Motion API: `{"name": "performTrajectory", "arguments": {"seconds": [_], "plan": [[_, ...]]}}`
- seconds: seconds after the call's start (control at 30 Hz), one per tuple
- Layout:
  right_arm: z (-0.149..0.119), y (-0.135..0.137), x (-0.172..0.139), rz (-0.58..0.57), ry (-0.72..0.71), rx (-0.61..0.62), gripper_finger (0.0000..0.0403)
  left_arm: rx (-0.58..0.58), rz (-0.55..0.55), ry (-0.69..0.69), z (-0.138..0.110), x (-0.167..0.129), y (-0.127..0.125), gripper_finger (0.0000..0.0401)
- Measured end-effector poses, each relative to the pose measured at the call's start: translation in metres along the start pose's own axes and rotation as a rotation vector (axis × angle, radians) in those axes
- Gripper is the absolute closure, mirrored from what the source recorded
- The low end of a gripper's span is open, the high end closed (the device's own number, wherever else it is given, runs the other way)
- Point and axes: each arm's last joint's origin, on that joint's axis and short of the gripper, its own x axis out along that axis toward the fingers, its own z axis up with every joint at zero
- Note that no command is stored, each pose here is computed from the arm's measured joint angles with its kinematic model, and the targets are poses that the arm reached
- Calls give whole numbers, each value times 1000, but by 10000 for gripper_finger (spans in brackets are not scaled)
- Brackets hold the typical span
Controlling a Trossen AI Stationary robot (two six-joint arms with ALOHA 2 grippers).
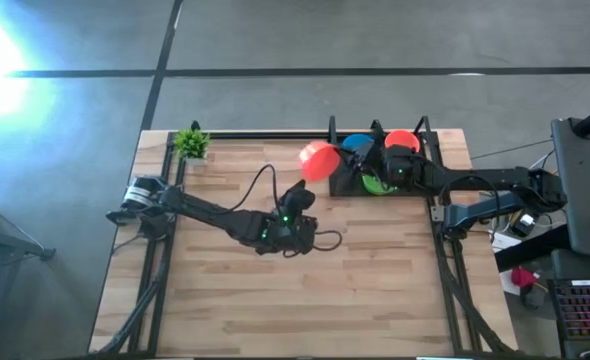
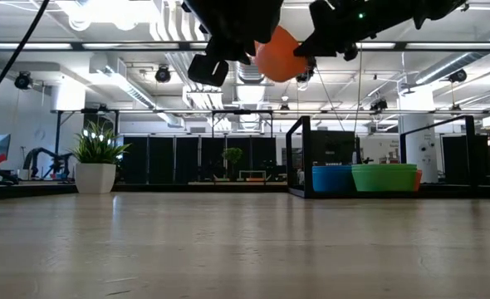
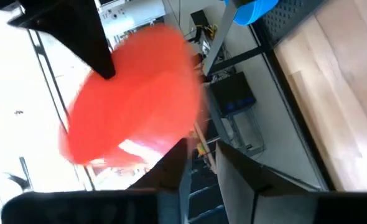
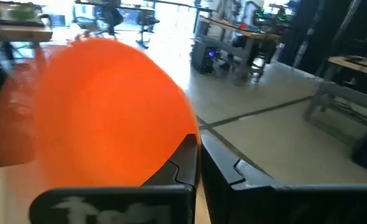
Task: Pick & Place Mini bowls
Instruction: Stack the orange bowl on top of the orange bowls on the shelf
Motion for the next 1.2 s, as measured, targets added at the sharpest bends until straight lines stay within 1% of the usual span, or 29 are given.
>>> {"name": "performTrajectory", "arguments": {"seconds": [0.07,0.23,0.33,0.53,0.63,0.77,1.0,1.2], "plan": [[2,-9,-1,-33,12,12,396,-35,1,-2,0,-2,-1,324],[15,-37,-5,-121,116,8,396,-117,-1,-20,1,-6,0,323],[27,-54,-8,-175,194,-12,396,-167,-6,-32,2,-7,0,323],[46,-87,-21,-255,396,-91,395,-266,-20,-50,2,-6,-1,323],[51,-101,-30,-236,490,-111,395,-355,-38,-72,3,-6,-1,323],[53,-115,-37,-176,553,-106,395,-483,-96,-131,4,-4,-1,323],[40,-132,-45,-94,687,-155,394,-631,-240,-258,5,-2,-1,323],[28,-146,-48,-130,793,-123,394,-735,-340,-313,-7,6,8,323]]}}
